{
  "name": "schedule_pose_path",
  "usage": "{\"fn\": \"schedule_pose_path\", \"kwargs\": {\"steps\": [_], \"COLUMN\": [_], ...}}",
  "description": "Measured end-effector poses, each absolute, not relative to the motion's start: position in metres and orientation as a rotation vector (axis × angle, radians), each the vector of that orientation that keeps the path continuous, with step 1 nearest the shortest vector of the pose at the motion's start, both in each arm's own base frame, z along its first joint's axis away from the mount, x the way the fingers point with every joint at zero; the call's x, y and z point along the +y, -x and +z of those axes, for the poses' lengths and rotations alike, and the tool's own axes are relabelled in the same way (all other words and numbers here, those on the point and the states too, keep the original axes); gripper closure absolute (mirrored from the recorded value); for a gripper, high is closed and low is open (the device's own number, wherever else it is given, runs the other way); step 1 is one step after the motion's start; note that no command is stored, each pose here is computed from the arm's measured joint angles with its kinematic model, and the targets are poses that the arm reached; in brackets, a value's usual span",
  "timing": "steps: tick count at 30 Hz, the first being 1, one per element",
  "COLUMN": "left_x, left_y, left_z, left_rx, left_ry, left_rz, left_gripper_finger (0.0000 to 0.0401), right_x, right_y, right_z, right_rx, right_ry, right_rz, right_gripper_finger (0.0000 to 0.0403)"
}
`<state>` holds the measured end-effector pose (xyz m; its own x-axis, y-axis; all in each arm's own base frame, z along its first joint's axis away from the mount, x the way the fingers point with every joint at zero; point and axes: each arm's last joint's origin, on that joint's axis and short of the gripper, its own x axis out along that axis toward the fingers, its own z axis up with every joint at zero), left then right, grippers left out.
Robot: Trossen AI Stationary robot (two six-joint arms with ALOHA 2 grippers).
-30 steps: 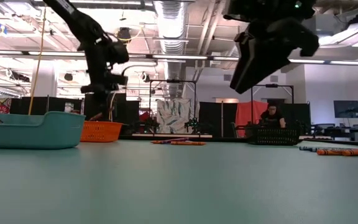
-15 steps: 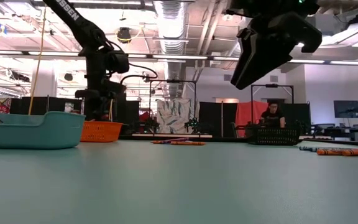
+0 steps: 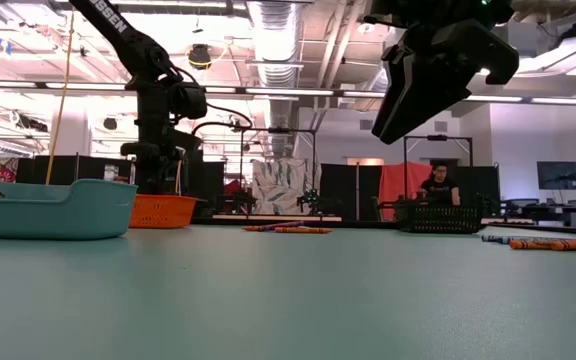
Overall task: Sort crayons
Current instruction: Put the orange crayon into the orange basket
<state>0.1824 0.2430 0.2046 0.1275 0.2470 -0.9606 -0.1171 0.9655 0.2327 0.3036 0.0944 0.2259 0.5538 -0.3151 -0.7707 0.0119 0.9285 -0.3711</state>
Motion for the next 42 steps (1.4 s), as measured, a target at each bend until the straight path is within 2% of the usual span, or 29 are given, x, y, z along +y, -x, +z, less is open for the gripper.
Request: {"fn": "schedule_pose_path", "kwargs": {"steps": [6,11,20,31,37,42], "left_x": [0.242,0.236,0.195,0.088,0.011,-0.050], "left_y": [-0.183,-0.190,-0.211,-0.225,-0.226,-0.218], "left_z": [0.205,0.206,0.242,0.287,0.289,0.286], "left_rx": [1.413,1.391,1.273,1.136,1.183,1.200], "left_ry": [-0.082,-0.072,-0.200,-0.257,-0.279,-0.271], "left_rz": [0.284,0.280,0.250,0.093,-0.046,-0.079], "left_gripper_finger": [0.0309,0.0303,0.0302,0.0302,0.0302,0.0302], "right_x": [0.094,0.094,0.095,0.102,0.117,0.134], "right_y": [-0.304,-0.304,-0.304,-0.302,-0.299,-0.295], "right_z": [0.226,0.226,0.226,0.226,0.228,0.229], "right_rx": [0.970,0.970,0.970,0.955,0.920,0.881], "right_ry": [0.345,0.345,0.348,0.351,0.359,0.367], "right_rz": [-0.196,-0.194,-0.191,-0.167,-0.124,-0.073], "right_gripper_finger": [0.0210,0.0210,0.0210,0.0210,0.0210,0.0210]}}
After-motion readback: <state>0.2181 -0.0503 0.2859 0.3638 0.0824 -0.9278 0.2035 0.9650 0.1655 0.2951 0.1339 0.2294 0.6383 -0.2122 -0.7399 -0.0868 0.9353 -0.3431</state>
